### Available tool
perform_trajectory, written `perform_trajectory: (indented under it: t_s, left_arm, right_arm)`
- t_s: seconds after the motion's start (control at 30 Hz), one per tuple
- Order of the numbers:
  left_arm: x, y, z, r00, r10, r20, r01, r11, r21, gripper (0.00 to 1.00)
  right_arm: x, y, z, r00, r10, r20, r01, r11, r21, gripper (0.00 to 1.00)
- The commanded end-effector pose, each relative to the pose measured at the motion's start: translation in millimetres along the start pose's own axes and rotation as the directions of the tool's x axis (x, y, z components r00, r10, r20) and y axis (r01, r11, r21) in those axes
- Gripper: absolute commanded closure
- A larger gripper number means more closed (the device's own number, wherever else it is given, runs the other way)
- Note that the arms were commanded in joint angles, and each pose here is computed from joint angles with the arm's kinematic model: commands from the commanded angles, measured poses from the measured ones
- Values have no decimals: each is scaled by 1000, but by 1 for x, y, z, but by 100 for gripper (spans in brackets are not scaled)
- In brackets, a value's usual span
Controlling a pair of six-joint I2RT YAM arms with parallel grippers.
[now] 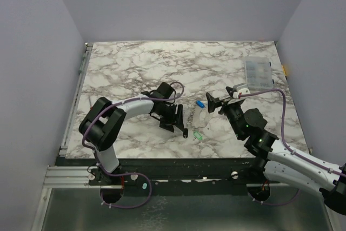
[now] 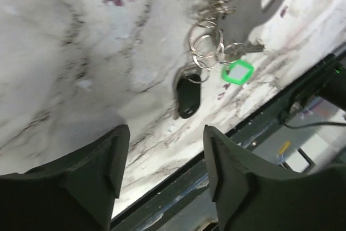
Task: Put the keys on the keyring
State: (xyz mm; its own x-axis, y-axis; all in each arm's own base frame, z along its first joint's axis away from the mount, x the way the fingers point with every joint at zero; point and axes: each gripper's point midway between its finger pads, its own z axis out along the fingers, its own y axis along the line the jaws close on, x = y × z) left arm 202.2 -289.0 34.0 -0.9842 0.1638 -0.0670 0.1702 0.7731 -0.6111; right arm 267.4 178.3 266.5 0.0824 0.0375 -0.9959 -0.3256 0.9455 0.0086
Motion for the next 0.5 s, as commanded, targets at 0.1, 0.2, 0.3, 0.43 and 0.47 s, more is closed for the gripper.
perform_trajectory:
  t_s: [0.1,0.2,0.3,0.43,0.47]
  left_arm:
    - [-20,54,-42,992,99,78,-64,929,-365,31]
    - [-40,50,-72,973,167,162,-81,896,-437,27]
    - [-62,47,-109,932,253,261,-81,845,-528,9]
    - [-88,40,-166,838,362,408,-35,783,-622,1]
    - [-93,37,-180,809,393,438,-28,769,-638,1]
  right_arm:
    - [-21,4,3,999,-1,43,2,1000,-19,8]
    - [-24,13,5,998,-19,54,23,997,-71,4]
    - [-25,21,9,998,-30,54,35,994,-102,0]
    - [-27,26,15,998,-15,67,22,994,-108,0]
    - [-28,28,16,997,-5,75,13,993,-114,0]
